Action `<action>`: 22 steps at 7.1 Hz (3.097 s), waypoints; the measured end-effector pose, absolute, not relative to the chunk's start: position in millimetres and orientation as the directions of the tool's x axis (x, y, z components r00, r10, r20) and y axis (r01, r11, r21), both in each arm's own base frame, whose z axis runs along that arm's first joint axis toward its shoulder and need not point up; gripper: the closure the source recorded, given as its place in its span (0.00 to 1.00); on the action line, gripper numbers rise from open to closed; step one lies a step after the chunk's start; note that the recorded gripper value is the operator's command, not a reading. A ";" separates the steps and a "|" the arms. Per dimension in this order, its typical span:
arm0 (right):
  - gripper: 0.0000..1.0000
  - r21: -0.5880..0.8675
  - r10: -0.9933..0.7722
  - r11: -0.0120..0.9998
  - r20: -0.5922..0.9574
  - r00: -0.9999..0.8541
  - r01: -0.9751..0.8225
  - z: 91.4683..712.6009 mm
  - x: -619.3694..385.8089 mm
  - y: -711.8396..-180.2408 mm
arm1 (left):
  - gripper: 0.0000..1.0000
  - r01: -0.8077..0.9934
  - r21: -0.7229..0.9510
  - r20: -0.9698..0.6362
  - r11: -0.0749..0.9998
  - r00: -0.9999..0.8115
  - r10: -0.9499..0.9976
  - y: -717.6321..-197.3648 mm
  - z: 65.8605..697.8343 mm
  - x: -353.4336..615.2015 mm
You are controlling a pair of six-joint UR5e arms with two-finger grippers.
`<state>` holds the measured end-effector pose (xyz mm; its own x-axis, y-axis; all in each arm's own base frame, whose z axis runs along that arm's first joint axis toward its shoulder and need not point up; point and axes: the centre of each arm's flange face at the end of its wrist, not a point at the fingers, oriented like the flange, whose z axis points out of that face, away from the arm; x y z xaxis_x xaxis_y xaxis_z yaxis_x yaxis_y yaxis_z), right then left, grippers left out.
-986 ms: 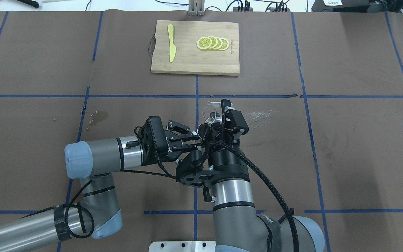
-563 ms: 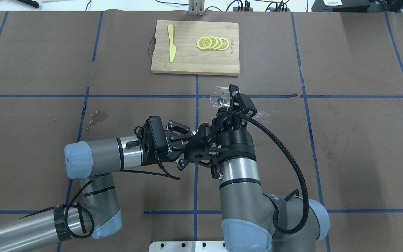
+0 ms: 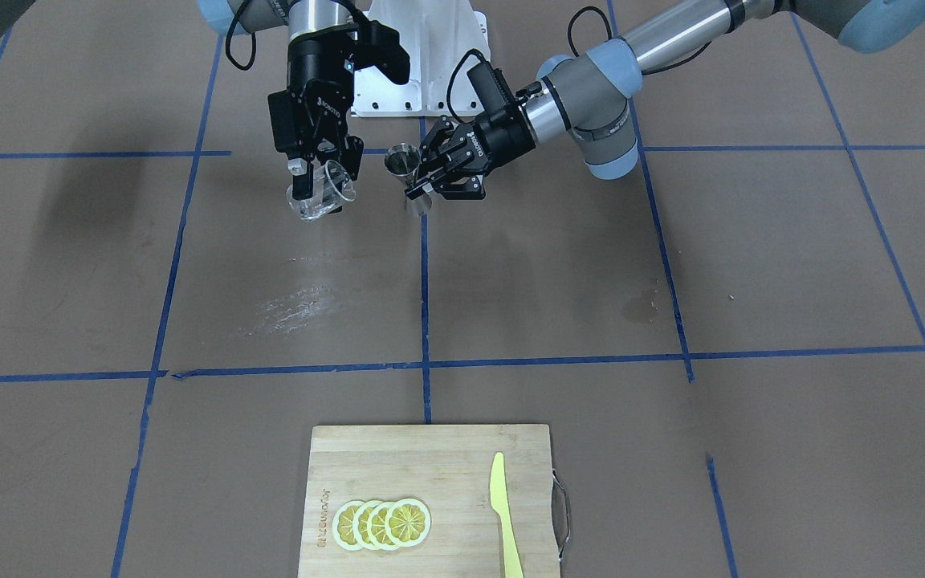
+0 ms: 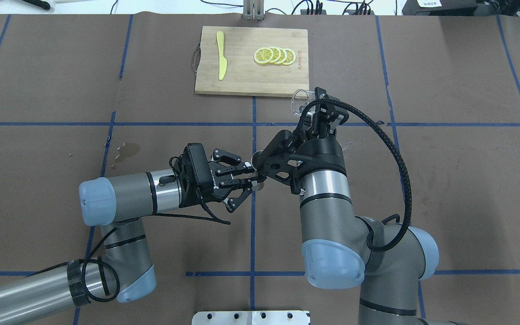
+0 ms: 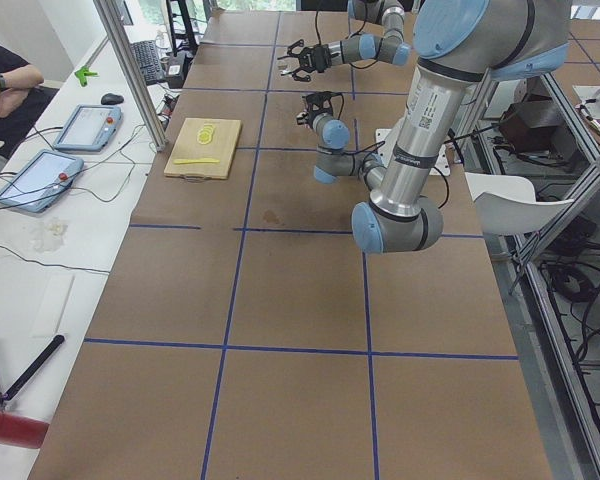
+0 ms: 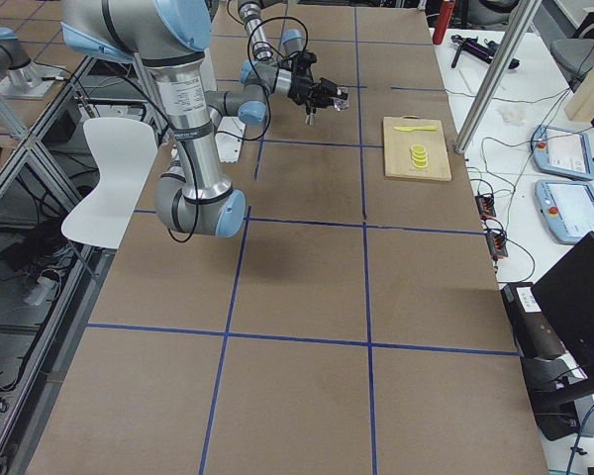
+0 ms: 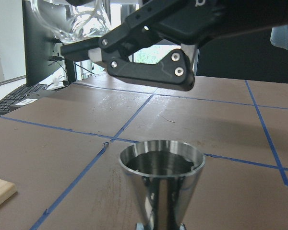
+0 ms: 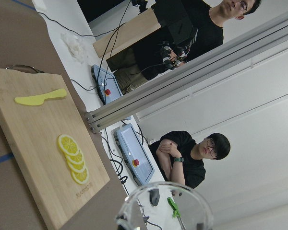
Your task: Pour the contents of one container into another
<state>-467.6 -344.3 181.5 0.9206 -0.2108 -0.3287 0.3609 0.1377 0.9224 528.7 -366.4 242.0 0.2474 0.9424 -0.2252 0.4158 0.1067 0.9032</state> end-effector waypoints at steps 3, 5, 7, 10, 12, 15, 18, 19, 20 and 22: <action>1.00 0.919 -0.214 0.151 -0.328 0.920 0.363 185.4 -460.8 -355.1 | 1.00 0.427 0.899 -0.242 0.097 0.301 0.923 -397.8 245.4 503.0; 1.00 0.919 -0.214 0.152 -0.328 0.920 0.363 185.7 -459.8 -356.6 | 1.00 0.441 0.888 -0.287 0.128 0.316 0.904 -412.5 255.3 480.2; 1.00 0.919 -0.213 0.153 -0.328 0.920 0.363 186.0 -459.3 -357.1 | 1.00 0.448 0.875 -0.347 0.185 0.313 0.884 -411.6 280.0 450.8; 1.00 0.918 -0.213 0.153 -0.330 0.920 0.365 187.4 -458.8 -357.1 | 1.00 0.413 0.884 -0.373 0.219 0.339 0.864 -398.6 327.5 405.3; 1.00 0.919 -0.214 0.153 -0.329 0.920 0.364 187.2 -458.7 -356.4 | 1.00 0.384 0.891 -0.386 0.242 0.358 0.850 -383.0 357.9 371.7; 1.00 0.919 -0.214 0.152 -0.329 0.920 0.364 187.5 -458.3 -356.2 | 1.00 0.415 0.819 -0.539 0.397 0.317 0.780 -355.3 414.3 315.3; 1.00 0.920 -0.213 0.152 -0.327 0.921 0.362 187.0 -457.6 -356.0 | 1.00 0.496 0.746 -0.635 0.445 0.328 0.699 -328.3 474.6 256.8; 1.00 0.920 -0.213 0.151 -0.326 0.921 0.360 186.6 -457.3 -355.9 | 1.00 0.551 0.720 -0.666 0.422 0.380 0.642 -333.1 481.5 247.1; 1.00 0.921 -0.213 0.151 -0.325 0.921 0.360 186.3 -457.0 -355.8 | 1.00 0.593 0.705 -0.685 0.390 0.423 0.594 -338.1 486.0 240.6; 1.00 0.921 -0.213 0.151 -0.324 0.922 0.359 186.1 -456.7 -355.8 | 1.00 0.662 0.683 -0.710 0.309 0.501 0.495 -347.7 491.5 230.6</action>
<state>-456.7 -355.8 186.1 0.9216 -0.2130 -0.3244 0.3590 0.1510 0.9210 230.6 -347.7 491.5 0.5011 0.4950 -0.7098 0.6617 0.3095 0.6829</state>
